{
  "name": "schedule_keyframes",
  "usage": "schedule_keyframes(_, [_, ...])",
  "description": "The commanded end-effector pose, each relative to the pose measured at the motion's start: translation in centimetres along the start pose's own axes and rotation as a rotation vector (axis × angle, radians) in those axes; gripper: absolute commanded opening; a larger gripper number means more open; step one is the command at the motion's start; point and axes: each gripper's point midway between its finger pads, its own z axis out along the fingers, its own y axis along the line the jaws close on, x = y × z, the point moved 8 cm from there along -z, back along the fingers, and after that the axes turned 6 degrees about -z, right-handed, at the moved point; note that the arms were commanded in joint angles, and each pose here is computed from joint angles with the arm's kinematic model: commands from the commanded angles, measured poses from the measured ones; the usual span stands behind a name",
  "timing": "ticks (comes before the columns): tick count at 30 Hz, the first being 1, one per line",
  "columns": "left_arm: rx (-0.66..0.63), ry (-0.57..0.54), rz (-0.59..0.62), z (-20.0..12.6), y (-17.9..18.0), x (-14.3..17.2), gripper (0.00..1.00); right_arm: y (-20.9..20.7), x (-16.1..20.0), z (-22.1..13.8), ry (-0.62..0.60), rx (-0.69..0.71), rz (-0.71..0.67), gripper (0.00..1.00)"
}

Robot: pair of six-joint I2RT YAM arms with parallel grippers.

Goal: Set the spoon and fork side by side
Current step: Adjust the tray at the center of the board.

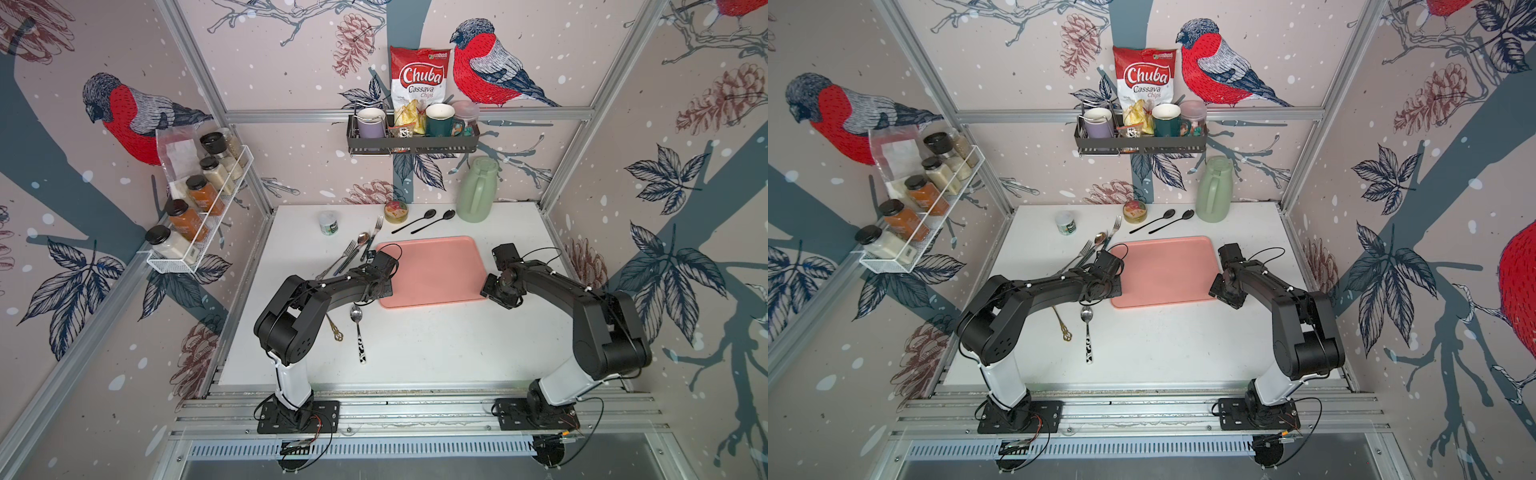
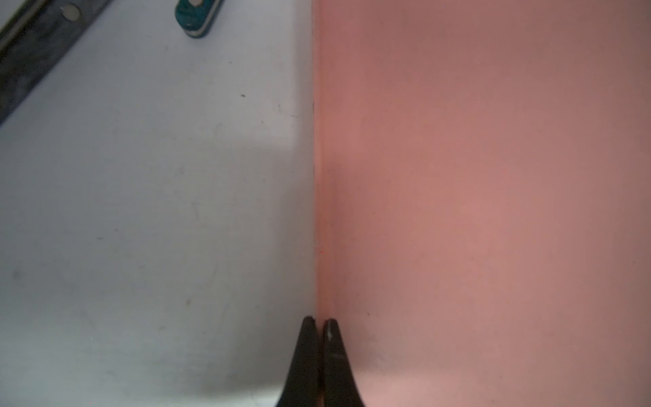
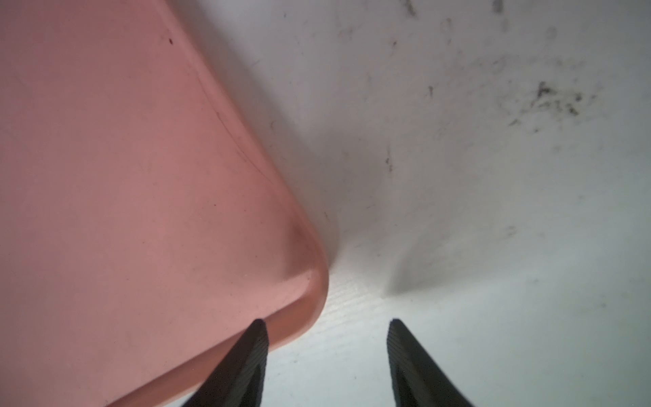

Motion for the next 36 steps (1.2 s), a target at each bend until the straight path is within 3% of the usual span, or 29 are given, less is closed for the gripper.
schedule_keyframes(1, [-0.094,0.170,0.074,-0.5,2.1,2.9,0.00,-0.1,-0.2,-0.2,-0.005,0.007,-0.006,0.57])
schedule_keyframes(12, [-0.080,0.196,0.148,-1.7,3.4,4.2,0.01,0.2,-0.3,-1.0,-0.028,-0.016,-0.008,0.57])
schedule_keyframes(15, [-0.094,0.162,0.145,-3.0,3.4,3.5,0.22,0.5,-0.3,-1.2,-0.029,-0.021,-0.012,0.57])
schedule_keyframes(18, [-0.113,0.087,0.130,-5.6,3.7,1.9,0.33,1.0,-0.3,-1.9,-0.046,-0.031,-0.021,0.58])
schedule_keyframes(24, [-0.164,-0.061,0.030,-10.5,6.4,0.7,0.43,3.1,-0.3,-4.6,-0.124,-0.088,-0.073,0.58])
schedule_keyframes(27, [-0.215,-0.118,-0.101,-11.5,9.5,1.3,0.45,3.6,-0.1,-5.7,-0.155,-0.111,-0.082,0.58])
schedule_keyframes(32, [-0.320,-0.119,-0.235,-11.2,13.1,2.7,0.43,4.1,0.4,-6.1,-0.166,-0.126,-0.102,0.58])
schedule_keyframes(36, [-0.274,-0.020,-0.342,-9.3,14.9,3.7,0.40,4.6,0.6,-5.8,-0.159,-0.151,-0.113,0.58])
